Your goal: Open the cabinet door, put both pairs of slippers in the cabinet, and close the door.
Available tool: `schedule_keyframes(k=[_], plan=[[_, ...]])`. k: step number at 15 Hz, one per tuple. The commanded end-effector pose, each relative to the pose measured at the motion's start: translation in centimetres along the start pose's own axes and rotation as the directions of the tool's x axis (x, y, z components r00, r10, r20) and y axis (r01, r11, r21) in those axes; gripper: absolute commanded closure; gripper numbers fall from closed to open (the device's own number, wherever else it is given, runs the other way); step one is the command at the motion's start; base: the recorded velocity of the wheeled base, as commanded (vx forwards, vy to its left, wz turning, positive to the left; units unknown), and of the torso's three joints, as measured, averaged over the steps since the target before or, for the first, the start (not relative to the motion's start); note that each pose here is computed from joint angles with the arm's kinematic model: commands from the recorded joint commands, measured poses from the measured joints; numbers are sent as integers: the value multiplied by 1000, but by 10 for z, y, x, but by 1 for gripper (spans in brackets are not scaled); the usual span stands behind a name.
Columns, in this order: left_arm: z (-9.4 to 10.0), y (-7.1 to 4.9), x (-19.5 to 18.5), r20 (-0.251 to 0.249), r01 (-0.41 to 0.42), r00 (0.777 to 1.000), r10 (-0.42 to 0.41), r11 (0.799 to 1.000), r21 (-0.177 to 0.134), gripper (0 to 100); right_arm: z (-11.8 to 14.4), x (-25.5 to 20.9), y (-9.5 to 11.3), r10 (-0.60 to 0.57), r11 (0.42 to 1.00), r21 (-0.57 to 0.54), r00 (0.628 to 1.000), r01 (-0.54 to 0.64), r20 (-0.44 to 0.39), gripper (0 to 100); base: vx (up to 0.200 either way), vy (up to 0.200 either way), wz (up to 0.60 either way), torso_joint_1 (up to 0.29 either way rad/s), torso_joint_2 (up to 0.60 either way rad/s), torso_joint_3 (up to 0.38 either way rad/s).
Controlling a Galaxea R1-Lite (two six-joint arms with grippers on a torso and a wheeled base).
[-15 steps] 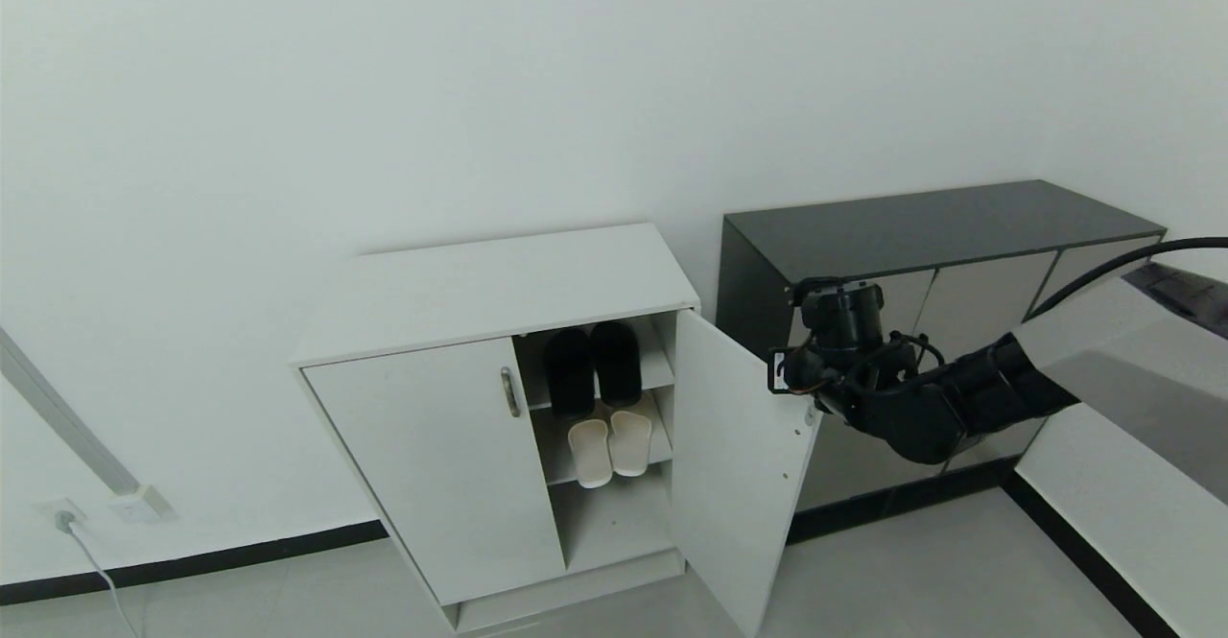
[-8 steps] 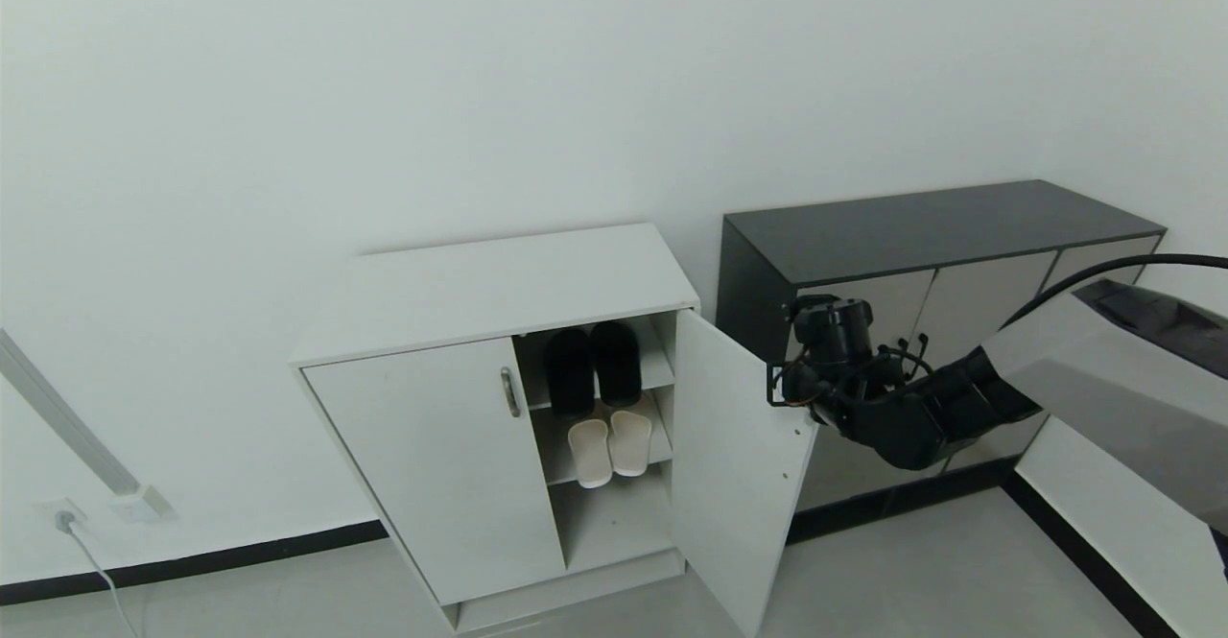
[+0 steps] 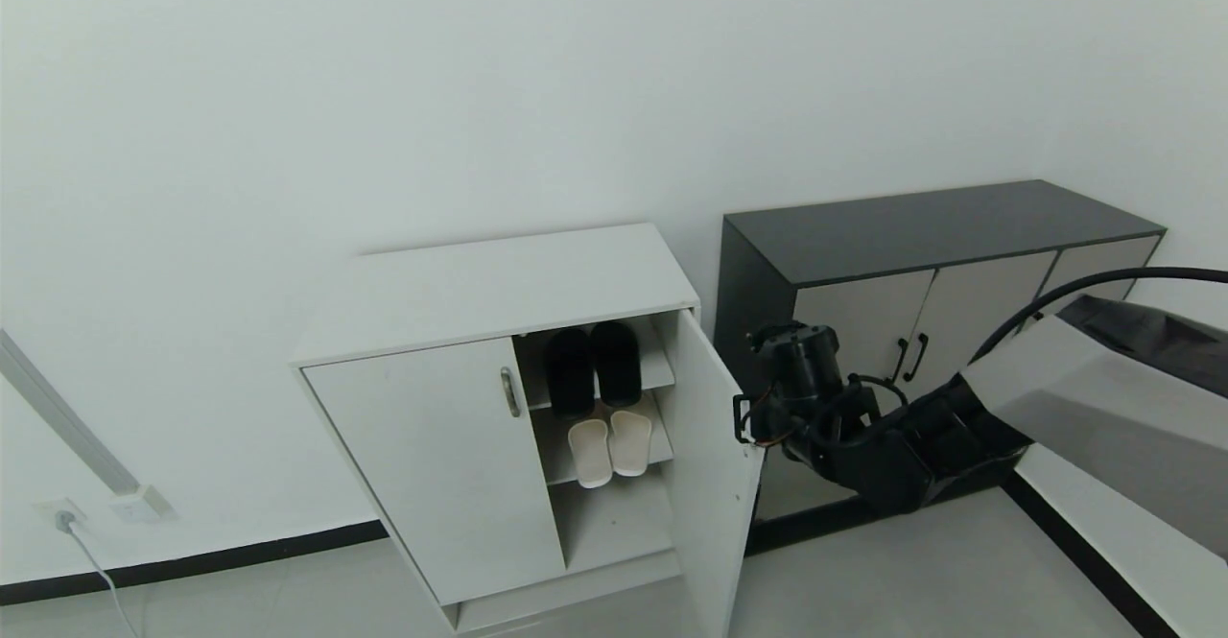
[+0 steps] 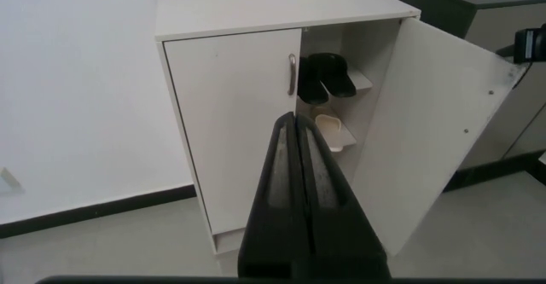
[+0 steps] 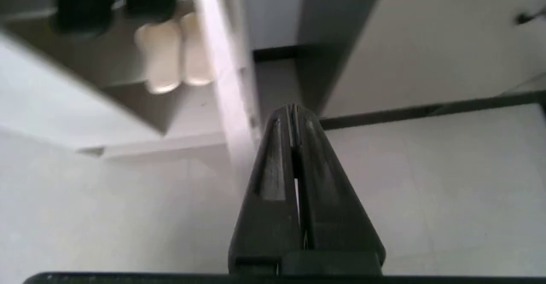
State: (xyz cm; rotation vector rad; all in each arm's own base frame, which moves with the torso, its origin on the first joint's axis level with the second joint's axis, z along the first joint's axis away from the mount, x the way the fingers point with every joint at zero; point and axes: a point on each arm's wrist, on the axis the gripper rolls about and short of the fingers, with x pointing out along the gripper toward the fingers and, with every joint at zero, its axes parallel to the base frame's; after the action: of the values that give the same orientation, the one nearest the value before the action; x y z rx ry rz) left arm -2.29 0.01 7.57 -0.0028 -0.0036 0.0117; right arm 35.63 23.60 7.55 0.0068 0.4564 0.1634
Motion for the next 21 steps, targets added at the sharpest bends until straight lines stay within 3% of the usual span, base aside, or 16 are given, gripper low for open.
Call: schedule_keyframes(k=[1, 7, 19, 21], plan=[[0, 0, 0, -1, -1, 1000, 1, 1000, 0, 100, -1, -20, 17, 51, 999, -2, 999, -51, 3, 100, 0, 0, 0, 0, 0, 0], [0, 0, 0, -1, -1, 1000, 1, 1000, 0, 100, -5, -60, 43, 213, 977, 21, 977, -213, -23, 100, 0, 0, 0, 0, 0, 0], [0, 0, 0, -1, -1, 1000, 1, 1000, -2, 100, -10, -79, 39, 262, 964, -40, 965, -262, 4, 100, 0, 0, 0, 0, 0, 0], [0, 0, 0, -1, -1, 1000, 1, 1000, 0, 100, -9, -81, 38, 262, 964, -43, 965, -262, 5, 100, 0, 0, 600, -2, 2, 2]])
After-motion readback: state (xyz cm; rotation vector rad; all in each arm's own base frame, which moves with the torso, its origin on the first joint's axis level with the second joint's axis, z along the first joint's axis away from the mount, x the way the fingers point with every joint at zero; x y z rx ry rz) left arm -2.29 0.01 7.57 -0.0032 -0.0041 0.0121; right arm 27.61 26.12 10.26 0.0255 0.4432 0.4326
